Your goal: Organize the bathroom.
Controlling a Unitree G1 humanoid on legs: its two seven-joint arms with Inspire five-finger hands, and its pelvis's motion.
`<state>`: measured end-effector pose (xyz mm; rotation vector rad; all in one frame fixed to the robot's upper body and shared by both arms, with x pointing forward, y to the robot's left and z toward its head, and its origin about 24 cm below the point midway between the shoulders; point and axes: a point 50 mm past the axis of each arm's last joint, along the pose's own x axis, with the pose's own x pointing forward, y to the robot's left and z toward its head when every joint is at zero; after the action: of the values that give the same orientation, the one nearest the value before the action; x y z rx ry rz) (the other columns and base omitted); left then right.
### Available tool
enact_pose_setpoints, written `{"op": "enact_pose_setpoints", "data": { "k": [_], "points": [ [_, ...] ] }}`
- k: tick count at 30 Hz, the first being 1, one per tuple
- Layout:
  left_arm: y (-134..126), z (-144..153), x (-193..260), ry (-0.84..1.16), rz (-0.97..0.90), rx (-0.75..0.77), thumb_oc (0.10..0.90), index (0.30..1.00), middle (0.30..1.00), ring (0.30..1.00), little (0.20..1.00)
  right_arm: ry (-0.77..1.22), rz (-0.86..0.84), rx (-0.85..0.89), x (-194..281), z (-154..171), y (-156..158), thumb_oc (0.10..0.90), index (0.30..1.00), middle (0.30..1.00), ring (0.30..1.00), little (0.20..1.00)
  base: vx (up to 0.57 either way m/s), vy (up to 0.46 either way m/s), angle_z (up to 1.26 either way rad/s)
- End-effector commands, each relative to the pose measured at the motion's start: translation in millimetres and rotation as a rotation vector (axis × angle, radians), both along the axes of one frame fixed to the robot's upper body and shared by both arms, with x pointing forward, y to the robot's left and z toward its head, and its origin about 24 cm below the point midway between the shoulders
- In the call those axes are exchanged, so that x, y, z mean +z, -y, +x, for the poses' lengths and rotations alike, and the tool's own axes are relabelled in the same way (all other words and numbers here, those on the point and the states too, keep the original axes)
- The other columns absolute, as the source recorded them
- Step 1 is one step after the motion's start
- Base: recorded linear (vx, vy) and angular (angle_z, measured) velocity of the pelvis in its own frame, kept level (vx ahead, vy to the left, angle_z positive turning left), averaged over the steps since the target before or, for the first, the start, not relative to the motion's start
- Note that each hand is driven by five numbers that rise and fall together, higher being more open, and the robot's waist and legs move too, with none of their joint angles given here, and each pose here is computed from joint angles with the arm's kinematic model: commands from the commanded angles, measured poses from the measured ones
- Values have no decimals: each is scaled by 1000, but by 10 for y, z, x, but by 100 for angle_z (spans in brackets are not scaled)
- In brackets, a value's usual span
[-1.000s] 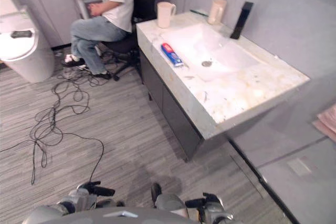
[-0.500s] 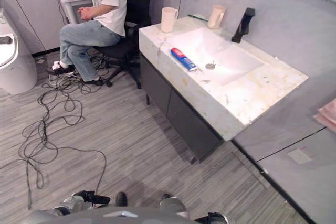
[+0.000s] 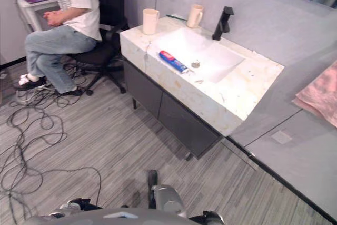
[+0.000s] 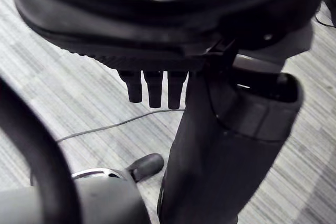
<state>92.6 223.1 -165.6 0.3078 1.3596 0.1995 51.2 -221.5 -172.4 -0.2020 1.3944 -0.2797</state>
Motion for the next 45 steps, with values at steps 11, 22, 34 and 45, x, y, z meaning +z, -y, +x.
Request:
{"op": "enact_pose_setpoints", "data": {
  "k": [11, 22, 34, 45],
  "points": [
    [230, 427, 77, 153, -23, -54, 800, 900, 900, 900, 900, 39, -95, 36, 73, 160, 214, 800, 900, 900, 900, 900, 184, 77, -31],
    [61, 283, 62, 113, 31, -64, 800, 900, 900, 900, 900, 92, -144, -8, 141, 321, 351, 800, 900, 900, 900, 900, 210, 325, -82],
    [-333, 7, 95, 83, 158, 70, 800, 900, 900, 900, 900, 136, -116, 44, 131, 368, 272, 800, 900, 900, 900, 900, 34, 191, -74],
    [-618, 480, 464, 618, 328, 421, 800, 900, 900, 900, 900, 127, -103, 22, 149, 421, 313, 800, 900, 900, 900, 900, -33, 10, -28]
  ]
}}
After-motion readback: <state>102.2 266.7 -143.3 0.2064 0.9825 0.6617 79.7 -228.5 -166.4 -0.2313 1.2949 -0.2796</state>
